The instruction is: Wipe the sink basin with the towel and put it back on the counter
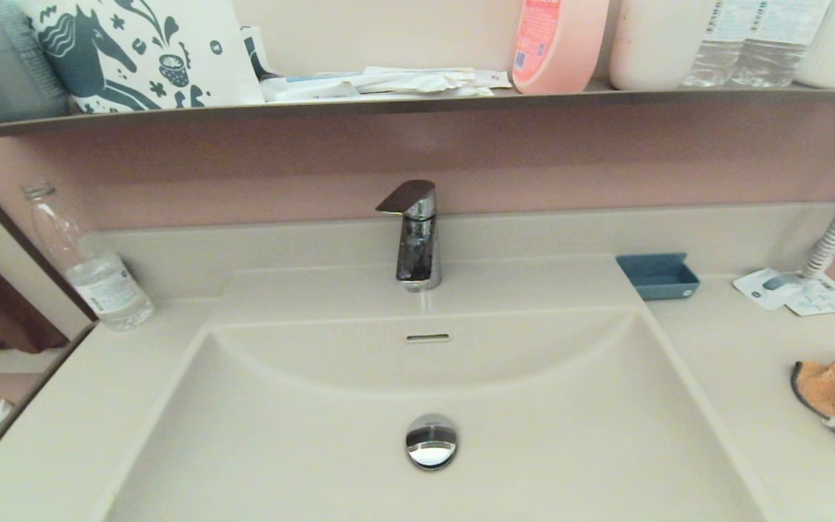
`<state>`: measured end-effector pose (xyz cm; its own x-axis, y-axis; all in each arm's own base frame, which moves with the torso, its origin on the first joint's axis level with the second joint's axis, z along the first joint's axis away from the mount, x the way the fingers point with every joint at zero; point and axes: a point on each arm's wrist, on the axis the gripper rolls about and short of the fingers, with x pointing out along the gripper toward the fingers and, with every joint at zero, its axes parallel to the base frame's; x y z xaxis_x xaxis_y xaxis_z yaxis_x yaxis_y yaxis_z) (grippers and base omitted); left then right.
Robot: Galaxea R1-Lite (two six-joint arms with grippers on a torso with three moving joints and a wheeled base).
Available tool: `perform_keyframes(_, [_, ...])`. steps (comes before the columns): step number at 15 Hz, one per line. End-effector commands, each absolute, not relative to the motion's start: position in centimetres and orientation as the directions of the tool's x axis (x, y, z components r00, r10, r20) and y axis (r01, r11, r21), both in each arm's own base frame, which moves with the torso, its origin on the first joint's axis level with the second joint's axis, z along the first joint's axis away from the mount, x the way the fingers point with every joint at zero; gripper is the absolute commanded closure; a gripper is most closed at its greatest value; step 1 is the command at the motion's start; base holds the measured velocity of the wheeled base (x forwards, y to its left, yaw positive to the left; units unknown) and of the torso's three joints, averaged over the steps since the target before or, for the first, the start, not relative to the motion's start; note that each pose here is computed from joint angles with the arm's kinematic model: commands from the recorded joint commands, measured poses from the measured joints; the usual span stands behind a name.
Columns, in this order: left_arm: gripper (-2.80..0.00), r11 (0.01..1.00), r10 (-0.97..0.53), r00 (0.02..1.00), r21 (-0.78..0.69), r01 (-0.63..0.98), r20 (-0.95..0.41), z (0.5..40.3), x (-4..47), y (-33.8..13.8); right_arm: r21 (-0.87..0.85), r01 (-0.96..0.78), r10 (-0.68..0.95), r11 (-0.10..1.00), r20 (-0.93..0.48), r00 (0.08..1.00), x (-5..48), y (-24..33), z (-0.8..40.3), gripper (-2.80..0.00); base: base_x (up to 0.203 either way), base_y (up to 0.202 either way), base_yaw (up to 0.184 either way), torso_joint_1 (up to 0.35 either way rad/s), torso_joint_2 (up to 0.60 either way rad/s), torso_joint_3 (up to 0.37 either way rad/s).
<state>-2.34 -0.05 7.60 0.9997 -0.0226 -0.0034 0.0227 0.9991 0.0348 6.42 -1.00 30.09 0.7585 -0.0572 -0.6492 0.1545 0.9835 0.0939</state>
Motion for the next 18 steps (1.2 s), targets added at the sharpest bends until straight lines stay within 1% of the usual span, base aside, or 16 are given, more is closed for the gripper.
perform_keyframes(1, [0.00, 0.999, -0.022, 1.000, 0.035, 0.022, -0.006, 7.6, -2.3, -0.1, 0.093, 0.118, -0.050, 0.989, -0.536, 0.843, 0.4, 0.1, 29.7, 0.00, 0.000, 0.000, 0.000, 0.000, 0.00, 0.000])
perform_keyframes(3, [0.00, 0.999, -0.021, 1.000, 0.035, 0.022, -0.005, 7.6, -2.3, -0.1, 0.090, 0.074, -0.022, 0.993, -0.481, 0.877, -4.2, 0.8, 27.5, 0.00, 0.000, 0.000, 0.000, 0.000, 0.00, 0.000])
perform_keyframes(5, [0.00, 0.999, -0.022, 1.000, 0.035, 0.022, -0.005, 7.6, -2.3, -0.1, 0.086, 0.038, 0.005, 0.996, -0.446, 0.895, -7.6, 1.0, 24.8, 0.00, 0.000, 0.000, 0.000, 0.000, 0.00, 0.000])
perform_keyframes(7, [0.00, 0.999, -0.021, 1.000, 0.035, 0.022, -0.005, 7.6, -2.3, -0.1, 0.083, 0.017, 0.019, 0.996, -0.417, 0.909, -9.8, 1.0, 21.9, 0.00, 0.000, 0.000, 0.000, 0.000, 0.00, 0.000])
perform_keyframes(10, [0.00, 0.999, -0.022, 1.000, 0.035, 0.022, -0.005, 7.6, -2.3, -0.1, 0.078, -0.049, 0.075, 0.996, -0.383, 0.921, -11.6, 0.4, 18.3, 0.00, 0.000, 0.000, 0.000, 0.000, 0.00, 0.000])
perform_keyframes(13, [0.00, 0.999, -0.023, 1.000, 0.035, 0.023, -0.005, 7.6, -2.3, -0.1, 0.069, -0.075, 0.092, 0.995, -0.302, 0.949, -10.9, 0.2, 15.4, 0.00, 0.000, 0.000, 0.000, 0.000, 0.00, 0.000])
perform_keyframes(16, [0.00, 0.999, -0.018, 1.000, 0.031, 0.019, -0.006, 7.6, -2.3, 0.0, 0.049, -0.056, 0.064, 0.997, -0.185, 0.981, -7.6, 0.1, 13.0, 0.00, 0.000, 0.000, 0.000, 0.000, 0.00, 0.000])
perform_keyframes(18, [0.00, 0.999, -0.019, 1.000, 0.031, 0.019, -0.006, 7.6, -2.3, 0.0, 0.031, -0.020, 0.025, 0.999, -0.161, 0.987, -5.4, 0.1, 10.9, 0.00, 0.000, 0.000, 0.000, 0.000, 0.00, 0.000])
